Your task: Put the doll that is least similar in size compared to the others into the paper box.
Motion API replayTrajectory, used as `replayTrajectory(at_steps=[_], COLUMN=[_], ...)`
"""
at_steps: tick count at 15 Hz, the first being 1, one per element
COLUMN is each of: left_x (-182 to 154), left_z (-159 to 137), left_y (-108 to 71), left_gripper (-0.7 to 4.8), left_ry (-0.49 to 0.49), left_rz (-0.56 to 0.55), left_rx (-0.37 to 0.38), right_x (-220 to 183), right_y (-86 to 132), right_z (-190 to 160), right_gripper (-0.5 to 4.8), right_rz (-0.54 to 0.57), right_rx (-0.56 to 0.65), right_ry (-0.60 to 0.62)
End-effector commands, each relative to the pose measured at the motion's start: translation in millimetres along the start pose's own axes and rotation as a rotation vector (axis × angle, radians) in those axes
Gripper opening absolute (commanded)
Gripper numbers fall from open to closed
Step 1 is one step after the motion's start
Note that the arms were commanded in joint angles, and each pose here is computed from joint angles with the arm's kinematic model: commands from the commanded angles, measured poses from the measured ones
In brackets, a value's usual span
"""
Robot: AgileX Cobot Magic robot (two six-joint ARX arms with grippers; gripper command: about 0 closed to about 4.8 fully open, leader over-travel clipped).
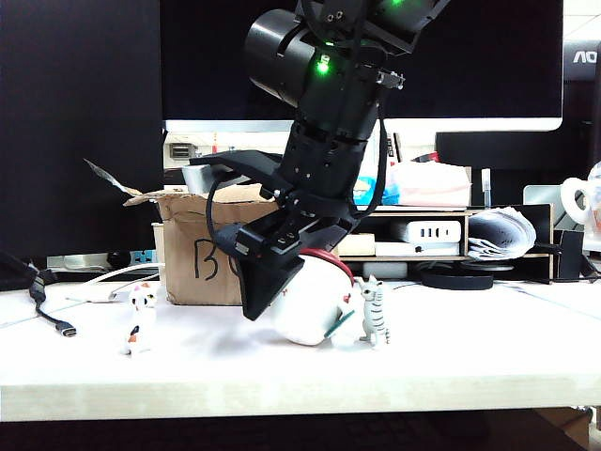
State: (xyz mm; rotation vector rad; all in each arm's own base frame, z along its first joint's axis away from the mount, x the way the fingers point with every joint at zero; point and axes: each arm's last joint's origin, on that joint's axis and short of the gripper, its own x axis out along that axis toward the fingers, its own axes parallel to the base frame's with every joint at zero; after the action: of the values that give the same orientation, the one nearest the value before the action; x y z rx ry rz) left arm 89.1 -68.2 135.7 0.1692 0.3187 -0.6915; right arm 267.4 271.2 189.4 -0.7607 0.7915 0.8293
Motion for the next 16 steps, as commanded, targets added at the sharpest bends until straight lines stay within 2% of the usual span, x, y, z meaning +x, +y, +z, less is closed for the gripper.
replayTrajectory(at_steps=[1,5,7,12,16], left_x=[0,0,0,0,0], left_z=[2,2,2,2,2], left_y=[0.2,0.2,0.2,0.2,0.2], left_gripper=[-0.05,-0.05,-0.05,-0.05,-0.05], left_ry=[-0.015,-0.015,-0.015,-0.015,-0.015], left_rz=[0.001,0.001,0.001,0.001,0.001], left_rx=[0.004,0.004,0.004,0.004,0.004], right_x=[-1,-3,-10,-33,-66], right_y=[0,0,-3,-10,-13], right_z=[1,2,5,10,12], right_gripper=[4.79,4.79,4.79,4.79,4.79], right_rz=[-0.007,-0.014,-0.058,-0.082,-0.096], right_rx=[0.003,0.004,0.006,0.02,0.041], right_ry=[-0.005,-0.007,-0.008,-0.044,-0.084])
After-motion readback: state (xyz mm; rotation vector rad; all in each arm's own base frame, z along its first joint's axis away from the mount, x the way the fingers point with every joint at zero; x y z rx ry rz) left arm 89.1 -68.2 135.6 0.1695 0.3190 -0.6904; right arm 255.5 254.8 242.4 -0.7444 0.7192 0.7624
